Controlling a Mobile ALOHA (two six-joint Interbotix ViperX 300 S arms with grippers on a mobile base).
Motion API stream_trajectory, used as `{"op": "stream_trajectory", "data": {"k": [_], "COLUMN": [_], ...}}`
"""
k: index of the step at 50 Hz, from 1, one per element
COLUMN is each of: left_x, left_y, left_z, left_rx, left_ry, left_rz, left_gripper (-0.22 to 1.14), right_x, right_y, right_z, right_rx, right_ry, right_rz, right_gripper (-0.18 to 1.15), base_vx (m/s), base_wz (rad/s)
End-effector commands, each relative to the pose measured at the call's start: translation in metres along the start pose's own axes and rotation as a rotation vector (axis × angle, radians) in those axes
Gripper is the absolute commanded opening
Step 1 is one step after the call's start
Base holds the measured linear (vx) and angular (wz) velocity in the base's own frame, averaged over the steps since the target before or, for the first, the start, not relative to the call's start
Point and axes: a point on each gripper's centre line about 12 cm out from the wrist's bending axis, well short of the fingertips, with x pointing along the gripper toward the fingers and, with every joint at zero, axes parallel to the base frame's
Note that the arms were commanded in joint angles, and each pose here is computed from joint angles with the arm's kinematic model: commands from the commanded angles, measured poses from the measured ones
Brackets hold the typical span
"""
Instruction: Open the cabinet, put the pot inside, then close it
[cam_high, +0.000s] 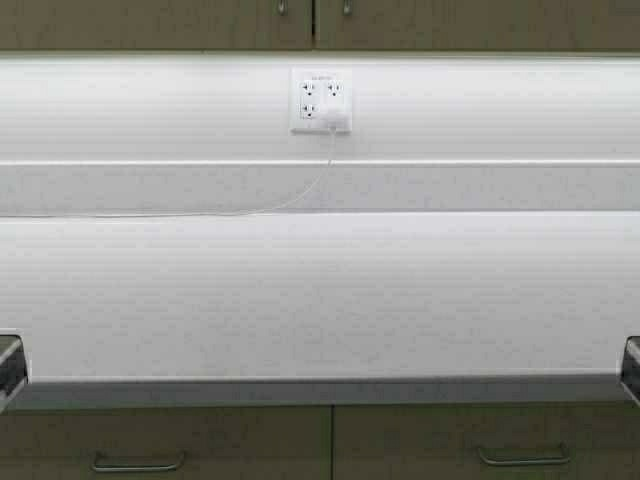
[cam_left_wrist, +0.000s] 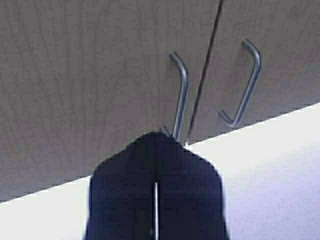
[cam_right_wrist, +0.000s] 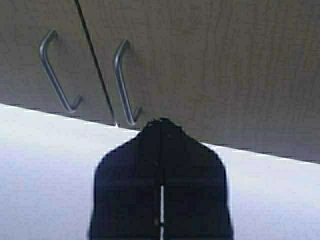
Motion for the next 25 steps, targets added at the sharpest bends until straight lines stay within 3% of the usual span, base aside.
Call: {"op": "stream_trajectory", "data": {"k": [1,25], "left_x": [-0.0067,-0.0072], "left_y": [-0.0014,-0.0014], "left_z": [0.0093,0.0095], "left_rx": [0.005,0.005], "left_ry": [-0.033,-0.036], "left_rz": [-0.001,-0.001], "left_gripper": [0.04,0.04], "right_x": [-0.0087,-0.0087], "right_y": [0.0010,0.0010], "right_z": [0.0097,0.0097], "right_rx": [0.000,0.000], "right_ry": [-0.038,-0.038], "right_rz": [0.007,0.007], "right_gripper": [0.07,0.07], "base_vx": [0.00,0.00], "base_wz": [0.00,0.00]}}
